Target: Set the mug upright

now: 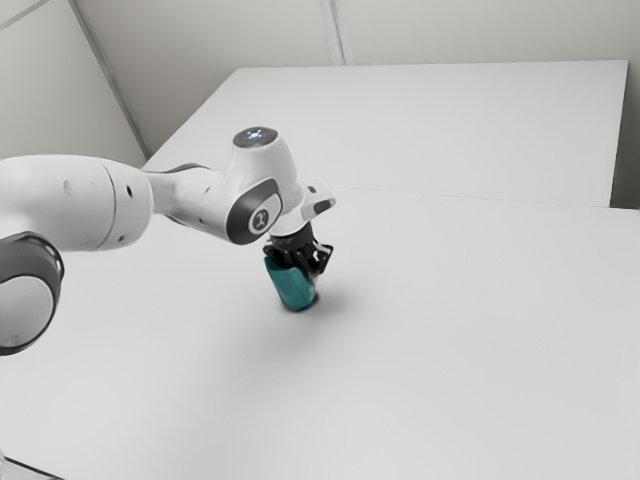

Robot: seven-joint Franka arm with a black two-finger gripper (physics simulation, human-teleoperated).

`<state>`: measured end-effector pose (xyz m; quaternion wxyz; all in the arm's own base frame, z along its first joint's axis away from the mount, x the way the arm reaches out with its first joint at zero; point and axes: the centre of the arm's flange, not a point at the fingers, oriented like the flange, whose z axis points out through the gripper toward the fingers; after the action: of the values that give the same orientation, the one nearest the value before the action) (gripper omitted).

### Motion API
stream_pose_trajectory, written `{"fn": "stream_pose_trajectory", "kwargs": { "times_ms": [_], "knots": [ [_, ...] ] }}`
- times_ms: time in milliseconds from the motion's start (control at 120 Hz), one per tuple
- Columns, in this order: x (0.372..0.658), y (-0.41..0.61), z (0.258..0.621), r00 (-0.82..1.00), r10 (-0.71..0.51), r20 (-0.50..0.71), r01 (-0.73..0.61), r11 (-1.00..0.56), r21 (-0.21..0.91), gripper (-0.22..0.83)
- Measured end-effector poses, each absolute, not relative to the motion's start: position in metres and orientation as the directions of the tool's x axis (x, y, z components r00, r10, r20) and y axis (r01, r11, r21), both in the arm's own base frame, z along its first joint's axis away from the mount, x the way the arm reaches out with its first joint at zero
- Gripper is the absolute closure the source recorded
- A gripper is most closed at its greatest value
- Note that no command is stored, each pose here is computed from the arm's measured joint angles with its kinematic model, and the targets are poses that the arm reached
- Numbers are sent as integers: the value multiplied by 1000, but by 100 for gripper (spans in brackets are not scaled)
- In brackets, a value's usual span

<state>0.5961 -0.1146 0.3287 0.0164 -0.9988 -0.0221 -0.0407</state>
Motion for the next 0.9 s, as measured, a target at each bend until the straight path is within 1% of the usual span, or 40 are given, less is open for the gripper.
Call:
{"fn": "stream_pose_trajectory", "kwargs": {
  "times_ms": [117,242,383,592,658,733,775,858,900],
  "knots": [
    [597,-117,331,994,65,86,67,-997,-23,39],
    [597,-119,335,992,82,94,84,-996,-17,24],
    [599,-120,343,989,100,106,101,-995,-10,15],
    [602,-122,365,983,118,137,118,-993,5,8],
    [599,-124,386,980,122,157,121,-993,18,6],
    [592,-123,420,974,134,182,129,-991,37,5],
    [587,-119,443,970,143,195,136,-990,48,4],
    [575,-102,503,959,168,229,157,-985,67,4],
    [571,-93,527,955,176,237,164,-984,69,3]
  ]
}}
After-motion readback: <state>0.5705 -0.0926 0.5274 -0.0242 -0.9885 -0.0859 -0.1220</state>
